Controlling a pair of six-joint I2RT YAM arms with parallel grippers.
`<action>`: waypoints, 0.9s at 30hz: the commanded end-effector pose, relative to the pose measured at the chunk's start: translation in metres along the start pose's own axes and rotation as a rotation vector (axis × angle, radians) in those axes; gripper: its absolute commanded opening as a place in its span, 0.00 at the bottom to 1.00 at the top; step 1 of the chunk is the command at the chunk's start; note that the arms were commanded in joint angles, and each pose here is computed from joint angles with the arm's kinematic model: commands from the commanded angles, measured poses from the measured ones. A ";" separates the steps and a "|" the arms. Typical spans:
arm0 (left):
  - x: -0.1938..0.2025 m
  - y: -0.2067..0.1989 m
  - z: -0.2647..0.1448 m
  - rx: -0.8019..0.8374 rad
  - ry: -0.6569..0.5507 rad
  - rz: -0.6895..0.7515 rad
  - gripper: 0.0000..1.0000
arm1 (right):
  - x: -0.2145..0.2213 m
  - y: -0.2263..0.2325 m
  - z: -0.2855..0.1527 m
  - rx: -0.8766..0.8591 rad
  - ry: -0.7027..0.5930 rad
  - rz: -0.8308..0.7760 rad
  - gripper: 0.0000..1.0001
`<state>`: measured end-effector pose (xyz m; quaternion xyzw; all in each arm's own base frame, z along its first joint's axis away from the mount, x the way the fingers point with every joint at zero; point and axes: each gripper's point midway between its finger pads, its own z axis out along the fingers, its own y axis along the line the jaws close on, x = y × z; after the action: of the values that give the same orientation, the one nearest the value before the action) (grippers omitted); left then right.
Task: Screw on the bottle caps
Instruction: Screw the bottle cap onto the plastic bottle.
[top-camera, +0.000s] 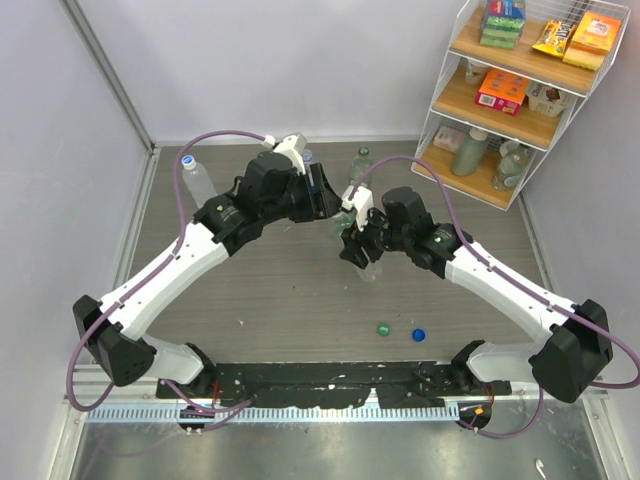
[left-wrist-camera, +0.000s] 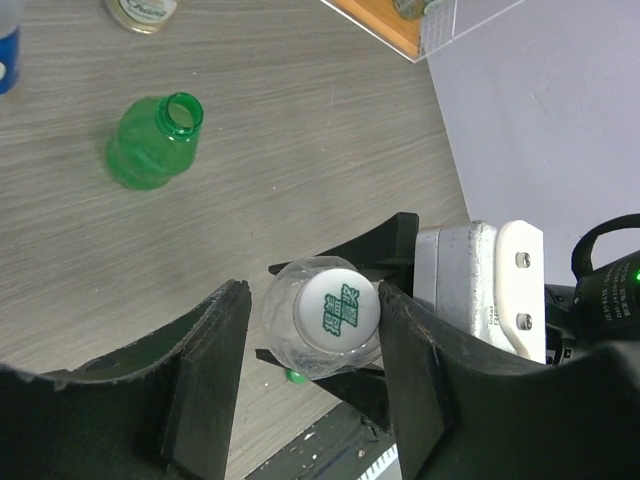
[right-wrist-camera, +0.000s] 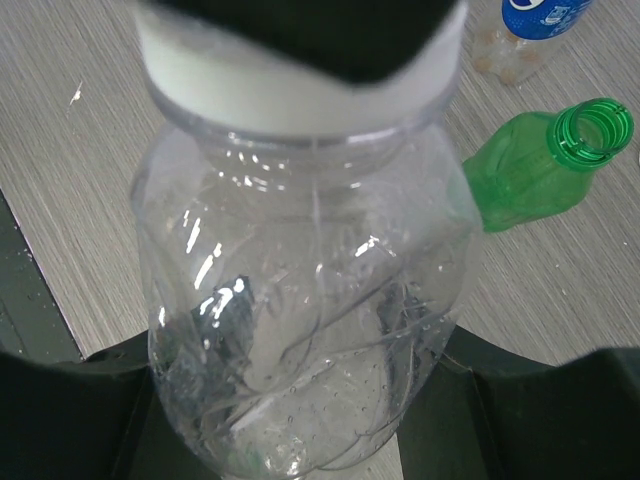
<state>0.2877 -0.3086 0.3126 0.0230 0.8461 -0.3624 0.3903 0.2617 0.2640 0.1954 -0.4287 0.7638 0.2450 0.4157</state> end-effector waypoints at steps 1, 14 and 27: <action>-0.011 -0.022 -0.006 0.078 -0.010 0.007 0.56 | -0.028 -0.005 -0.004 0.020 -0.069 -0.043 0.01; -0.016 -0.020 -0.010 0.066 -0.046 0.009 0.47 | -0.025 -0.002 -0.003 0.015 -0.056 -0.042 0.01; -0.008 -0.020 -0.008 0.084 -0.013 0.024 0.13 | -0.029 0.001 -0.005 0.002 -0.069 -0.042 0.01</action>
<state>0.2861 -0.3132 0.3125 0.0301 0.8456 -0.3696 0.3839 0.2604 0.2640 0.1905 -0.4353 0.7653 0.2397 0.4091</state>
